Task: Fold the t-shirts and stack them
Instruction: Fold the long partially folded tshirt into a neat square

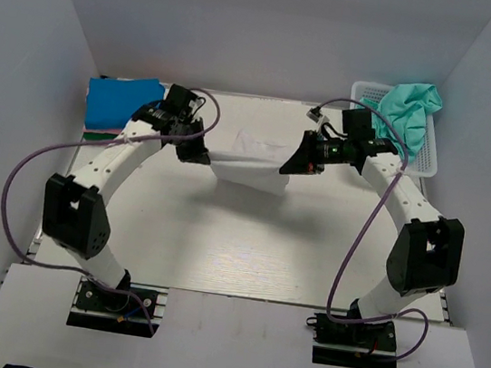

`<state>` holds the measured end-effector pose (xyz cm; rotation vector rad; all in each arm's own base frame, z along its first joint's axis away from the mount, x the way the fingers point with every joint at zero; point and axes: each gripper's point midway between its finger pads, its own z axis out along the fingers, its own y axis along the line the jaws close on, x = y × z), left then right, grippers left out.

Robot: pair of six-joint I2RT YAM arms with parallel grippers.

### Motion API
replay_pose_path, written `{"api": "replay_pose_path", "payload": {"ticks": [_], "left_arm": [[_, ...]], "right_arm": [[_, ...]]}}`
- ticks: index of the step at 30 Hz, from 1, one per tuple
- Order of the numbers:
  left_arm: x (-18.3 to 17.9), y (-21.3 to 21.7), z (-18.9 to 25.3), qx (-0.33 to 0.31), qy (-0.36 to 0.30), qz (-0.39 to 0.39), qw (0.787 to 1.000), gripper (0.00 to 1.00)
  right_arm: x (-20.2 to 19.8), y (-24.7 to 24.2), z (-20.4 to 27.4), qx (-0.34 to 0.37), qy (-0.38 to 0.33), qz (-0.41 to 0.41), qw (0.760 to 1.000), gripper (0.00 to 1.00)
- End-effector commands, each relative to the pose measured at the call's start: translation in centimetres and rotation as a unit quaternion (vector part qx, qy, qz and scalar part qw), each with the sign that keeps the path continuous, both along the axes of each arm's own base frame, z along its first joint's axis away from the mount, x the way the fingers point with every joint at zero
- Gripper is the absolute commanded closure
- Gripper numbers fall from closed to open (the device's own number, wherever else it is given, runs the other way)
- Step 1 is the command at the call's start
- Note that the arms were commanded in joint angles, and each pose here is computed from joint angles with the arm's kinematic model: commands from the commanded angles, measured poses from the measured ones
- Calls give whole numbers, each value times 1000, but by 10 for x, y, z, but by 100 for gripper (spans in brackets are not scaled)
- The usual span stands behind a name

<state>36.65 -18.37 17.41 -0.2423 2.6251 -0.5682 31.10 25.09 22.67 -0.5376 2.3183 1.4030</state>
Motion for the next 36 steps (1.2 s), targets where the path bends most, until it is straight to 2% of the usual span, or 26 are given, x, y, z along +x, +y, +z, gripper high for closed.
{"api": "replay_pose_path", "payload": {"ticks": [1,3,4,7,11,14,19,22,23,25,29,33,34,35,36], "left_arm": [[-21,20,-3,13,-9,34,999,100],[-28,15,-7,-5,3,31,999,100],[-28,15,-7,-5,4,31,999,100],[-26,17,-12,2,8,41,999,100],[-7,12,-3,-5,-14,47,999,100],[3,10,-8,2,-6,50,999,100],[23,4,-8,1,-18,46,999,100],[56,-5,4,2,-46,38,998,100],[64,-8,-8,6,-35,38,999,100],[84,-14,2,3,-55,33,998,100],[114,-27,-10,-3,-57,23,998,100],[148,-38,-23,-6,-72,20,997,100],[162,-43,-10,-15,-97,20,995,98],[169,-45,-27,-7,-90,14,996,95],[182,-49,-17,-15,-112,15,994,91]], "right_arm": [[-18,2,2,44,2,42,998,100],[-15,1,-9,41,29,32,998,100],[-11,3,-8,44,18,31,998,100],[-11,1,-17,48,47,22,998,100],[1,-3,-30,50,59,6,997,100],[8,-4,-40,61,77,-1,995,100],[32,-8,-48,69,72,-10,995,100],[50,-12,-54,62,70,-27,995,100],[61,-15,-57,58,66,-36,996,100],[70,-15,-60,50,62,-45,996,100],[95,-20,-76,29,59,-70,995,100],[140,-34,-115,-25,63,-134,989,100],[152,-37,-112,-33,51,-148,987,100],[160,-38,-114,-39,50,-157,985,100],[172,-45,-125,-61,43,-181,981,100]]}}
